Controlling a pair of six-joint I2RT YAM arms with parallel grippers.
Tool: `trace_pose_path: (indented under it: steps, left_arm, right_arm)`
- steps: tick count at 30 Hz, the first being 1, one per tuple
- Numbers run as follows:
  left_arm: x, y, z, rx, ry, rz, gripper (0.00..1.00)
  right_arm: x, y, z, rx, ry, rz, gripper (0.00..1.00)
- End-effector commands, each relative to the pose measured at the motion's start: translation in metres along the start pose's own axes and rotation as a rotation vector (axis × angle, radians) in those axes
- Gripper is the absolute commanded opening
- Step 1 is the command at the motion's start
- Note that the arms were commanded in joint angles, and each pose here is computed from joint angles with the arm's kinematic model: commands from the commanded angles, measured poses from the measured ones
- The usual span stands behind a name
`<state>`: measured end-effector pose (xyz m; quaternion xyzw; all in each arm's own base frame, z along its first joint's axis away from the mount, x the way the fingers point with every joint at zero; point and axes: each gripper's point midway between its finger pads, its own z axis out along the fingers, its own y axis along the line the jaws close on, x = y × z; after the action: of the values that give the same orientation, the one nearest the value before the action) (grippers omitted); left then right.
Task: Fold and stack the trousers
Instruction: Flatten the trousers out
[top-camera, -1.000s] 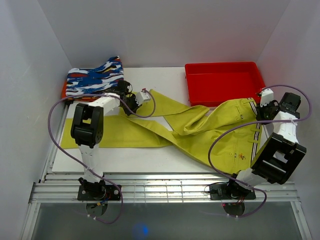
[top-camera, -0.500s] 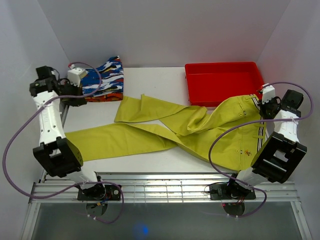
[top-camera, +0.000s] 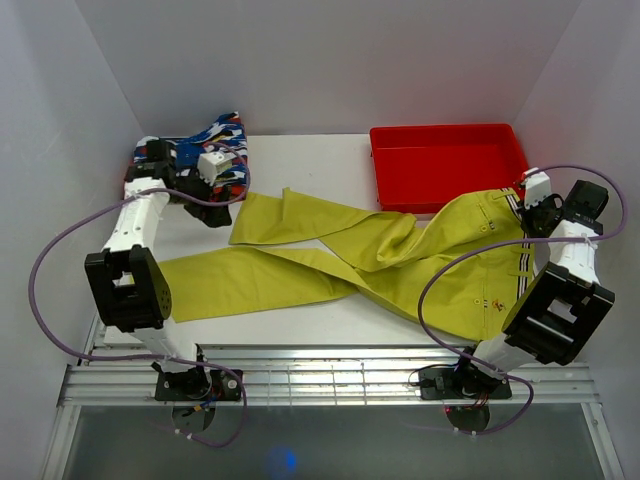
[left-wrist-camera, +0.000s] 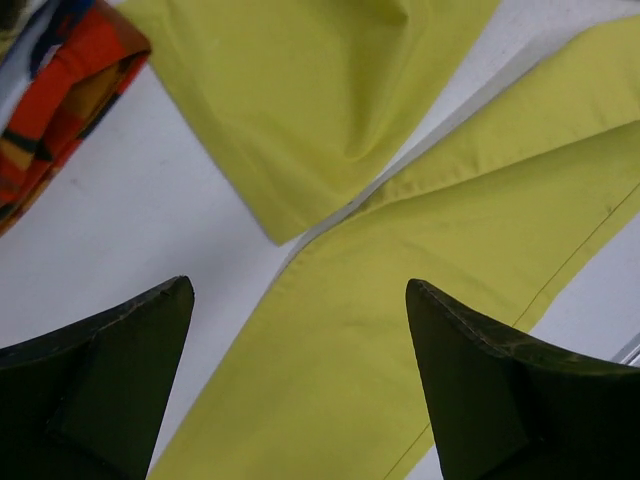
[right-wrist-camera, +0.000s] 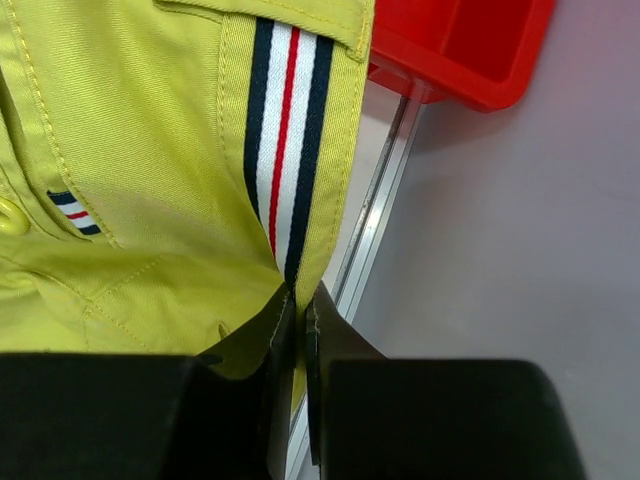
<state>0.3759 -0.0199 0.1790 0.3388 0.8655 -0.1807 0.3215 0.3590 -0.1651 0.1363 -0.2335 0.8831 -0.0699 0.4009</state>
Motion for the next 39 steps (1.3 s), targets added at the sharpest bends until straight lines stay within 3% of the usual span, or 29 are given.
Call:
trace_pose_path:
  steps: [1, 3, 7, 10, 13, 19, 22, 23, 26, 29, 32, 39]
  left_arm:
    - [-0.008, -0.008, 0.039, -0.054, -0.008, -0.009, 0.98]
    - [-0.013, -0.019, 0.069, -0.082, -0.008, 0.065, 0.98]
    - [0.027, -0.018, 0.117, -0.022, 0.117, 0.140, 0.98]
    - [0.038, 0.001, 0.134, -0.044, 0.163, 0.264, 0.96]
    - [0.028, 0.023, 0.145, -0.102, 0.133, 0.379, 0.96]
    - [0.052, 0.037, 0.165, -0.083, 0.203, 0.483, 0.93]
    - [0.069, 0.024, 0.167, -0.017, 0.227, 0.499, 0.71]
    - [0.072, 0.021, 0.167, -0.004, 0.230, 0.498, 0.58]
    - [0.074, 0.004, 0.156, 0.050, 0.224, 0.460, 0.45]
    - [0.073, -0.012, 0.135, 0.080, 0.219, 0.422, 0.27]
    - [0.075, -0.026, 0.108, 0.088, 0.207, 0.381, 0.00]
    - [0.086, -0.055, 0.051, 0.035, 0.191, 0.323, 0.00]
  right_arm:
    - [-0.012, -0.009, -0.006, 0.032, -0.042, -0.023, 0.08]
    - [-0.011, -0.007, -0.006, 0.026, -0.041, -0.017, 0.08]
    - [-0.011, -0.007, -0.003, 0.010, -0.034, 0.014, 0.08]
    - [-0.012, -0.007, -0.003, 0.004, -0.032, 0.022, 0.08]
    - [-0.011, -0.007, -0.003, 0.006, -0.032, 0.020, 0.08]
    - [-0.009, -0.006, -0.002, 0.007, -0.024, 0.021, 0.08]
    - [-0.009, -0.006, -0.004, 0.009, -0.026, 0.008, 0.08]
    - [-0.008, -0.006, -0.004, 0.009, -0.024, 0.007, 0.08]
    - [-0.008, -0.009, -0.005, 0.021, -0.019, -0.011, 0.08]
    - [-0.007, -0.009, -0.005, 0.023, -0.013, -0.021, 0.08]
    - [-0.007, -0.010, -0.005, 0.025, -0.014, -0.024, 0.08]
    - [-0.002, -0.014, 0.001, 0.044, -0.006, -0.026, 0.08]
